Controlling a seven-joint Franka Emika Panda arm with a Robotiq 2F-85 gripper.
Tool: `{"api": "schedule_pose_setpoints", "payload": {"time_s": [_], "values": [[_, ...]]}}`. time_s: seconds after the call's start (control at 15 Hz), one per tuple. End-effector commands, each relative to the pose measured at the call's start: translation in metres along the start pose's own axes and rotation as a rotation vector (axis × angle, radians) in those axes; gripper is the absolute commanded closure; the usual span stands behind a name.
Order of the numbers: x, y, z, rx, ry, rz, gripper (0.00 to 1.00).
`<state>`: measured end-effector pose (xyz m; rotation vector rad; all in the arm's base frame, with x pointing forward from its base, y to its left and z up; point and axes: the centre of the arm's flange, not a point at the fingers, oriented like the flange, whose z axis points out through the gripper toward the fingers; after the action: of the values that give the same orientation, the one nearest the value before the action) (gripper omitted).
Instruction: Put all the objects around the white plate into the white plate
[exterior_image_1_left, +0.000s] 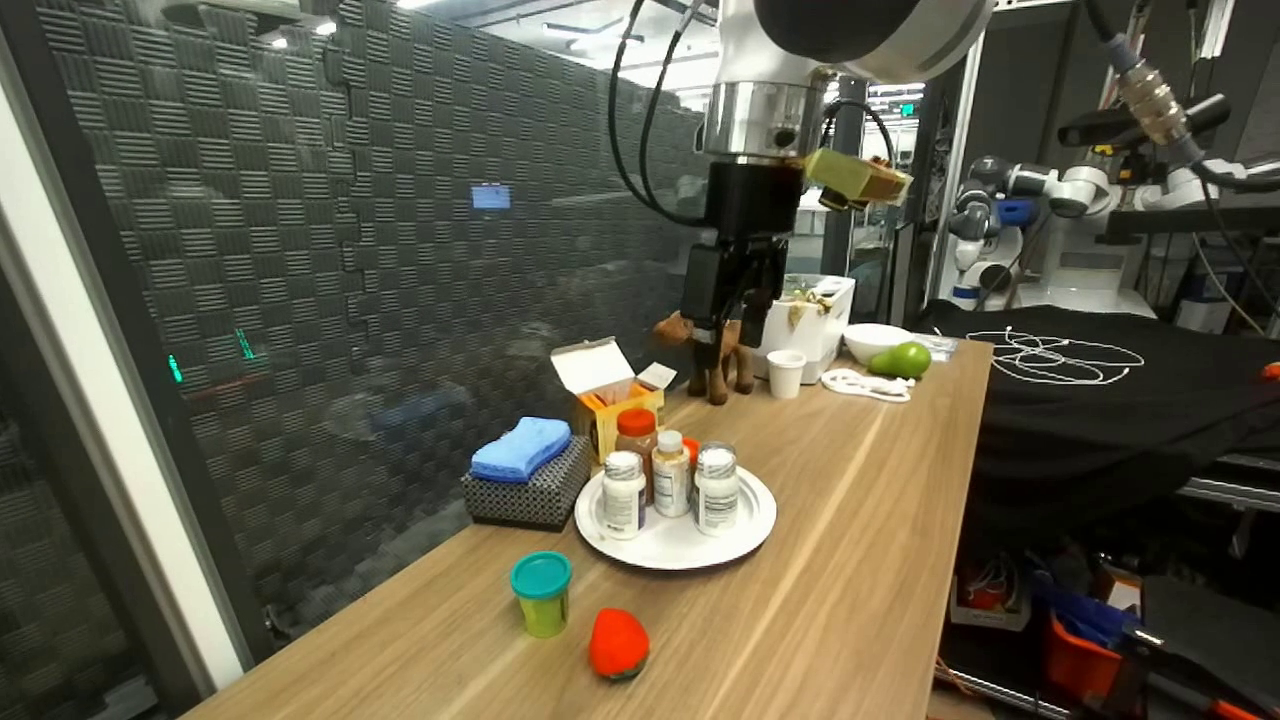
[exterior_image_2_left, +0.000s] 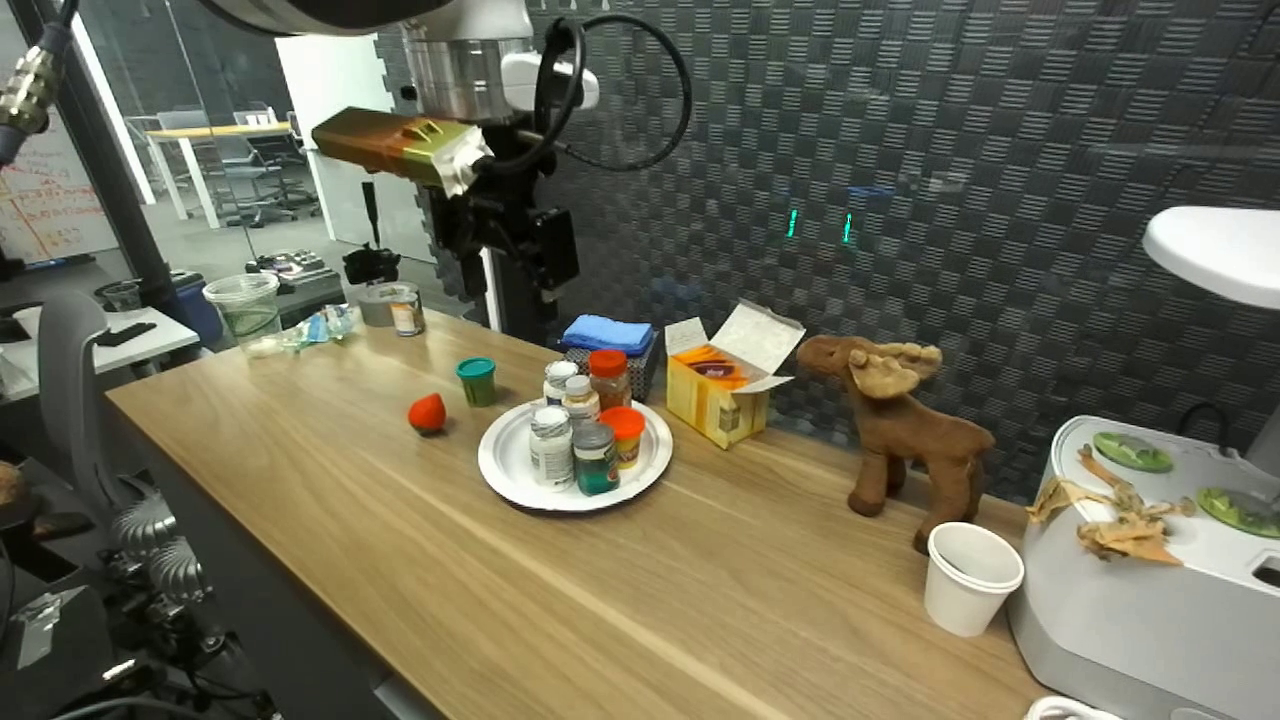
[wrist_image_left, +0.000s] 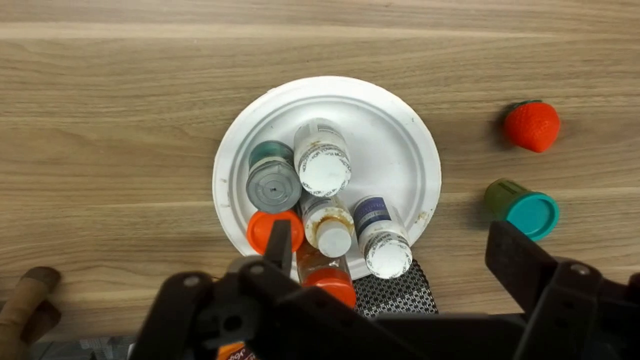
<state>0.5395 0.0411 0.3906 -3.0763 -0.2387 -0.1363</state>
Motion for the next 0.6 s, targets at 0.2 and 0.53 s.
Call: {"api": "schedule_pose_setpoints", "payload": {"time_s": [0.2,0.53], "values": [[0.0003,0.0024,0.0082,0.001,-0.014,0.004,0.00],[0.0005,0.0024,0.0077,0.001,-0.013,0.004,0.00]]}}
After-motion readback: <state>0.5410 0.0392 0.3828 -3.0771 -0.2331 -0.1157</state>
